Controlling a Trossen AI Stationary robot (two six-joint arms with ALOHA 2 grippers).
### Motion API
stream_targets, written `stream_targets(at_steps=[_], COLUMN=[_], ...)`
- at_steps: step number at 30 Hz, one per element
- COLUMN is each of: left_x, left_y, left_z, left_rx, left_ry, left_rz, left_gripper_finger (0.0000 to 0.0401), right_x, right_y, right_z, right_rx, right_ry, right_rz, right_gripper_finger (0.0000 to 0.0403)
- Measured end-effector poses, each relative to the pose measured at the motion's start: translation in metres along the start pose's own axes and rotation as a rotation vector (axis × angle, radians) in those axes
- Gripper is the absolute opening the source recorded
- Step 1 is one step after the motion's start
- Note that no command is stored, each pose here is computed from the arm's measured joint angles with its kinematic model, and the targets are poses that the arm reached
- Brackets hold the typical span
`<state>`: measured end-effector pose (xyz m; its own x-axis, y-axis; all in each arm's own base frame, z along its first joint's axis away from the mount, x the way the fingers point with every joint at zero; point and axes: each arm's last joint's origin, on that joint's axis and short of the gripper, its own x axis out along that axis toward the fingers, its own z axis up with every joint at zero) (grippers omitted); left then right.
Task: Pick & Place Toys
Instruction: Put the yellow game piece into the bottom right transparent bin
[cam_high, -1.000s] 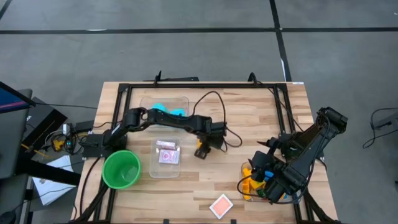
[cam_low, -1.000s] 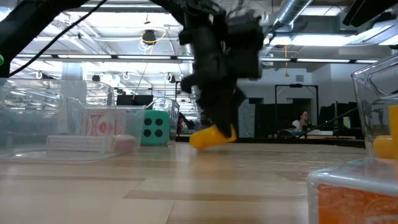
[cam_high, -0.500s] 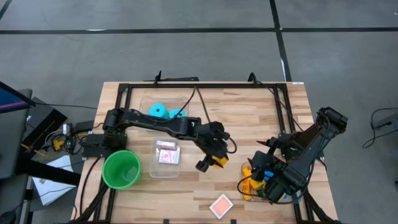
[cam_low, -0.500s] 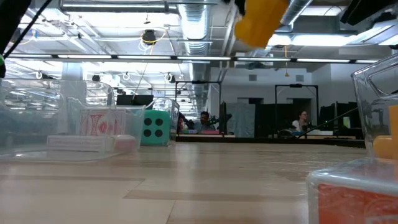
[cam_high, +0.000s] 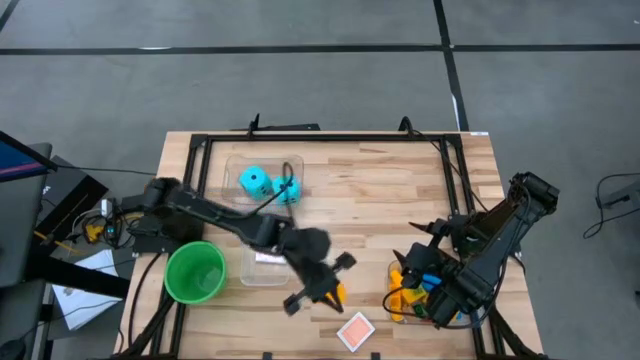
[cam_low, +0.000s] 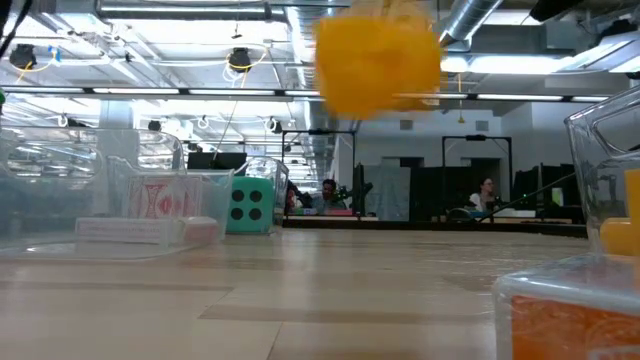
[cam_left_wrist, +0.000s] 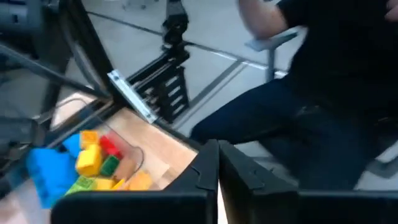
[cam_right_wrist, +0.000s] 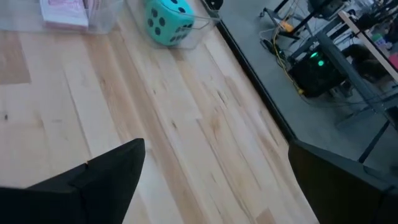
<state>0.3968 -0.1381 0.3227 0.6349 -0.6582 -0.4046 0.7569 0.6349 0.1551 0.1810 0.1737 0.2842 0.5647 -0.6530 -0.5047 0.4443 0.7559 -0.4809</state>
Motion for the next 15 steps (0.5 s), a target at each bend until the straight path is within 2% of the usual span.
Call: stream_targets(at_steps=[6,10,15], left_x=[-0.03,-0.053,-0.074], left_y=[-0.022,-0.034,-0.049], left_z=[-0.017,-0.03,-0.049], left_rx=[-0.015,-0.072,-0.074], left_ry=[0.102,0.07,-0.023], left_rz=[0.236,0.375,0.454], left_gripper_finger=[0.0032,0.0051,0.008], right_x=[0.0,0.001,0.001], right_y=[0.0,0.0,0.0], right_z=[0.0,0.0,0.0], right_rx=[0.003,0.003,0.003], right_ry=[0.0,0.001,0.002], right_rz=[0.0,-0.002,-0.002], right_gripper_finger=[0.0388,0.0388,0.0388])
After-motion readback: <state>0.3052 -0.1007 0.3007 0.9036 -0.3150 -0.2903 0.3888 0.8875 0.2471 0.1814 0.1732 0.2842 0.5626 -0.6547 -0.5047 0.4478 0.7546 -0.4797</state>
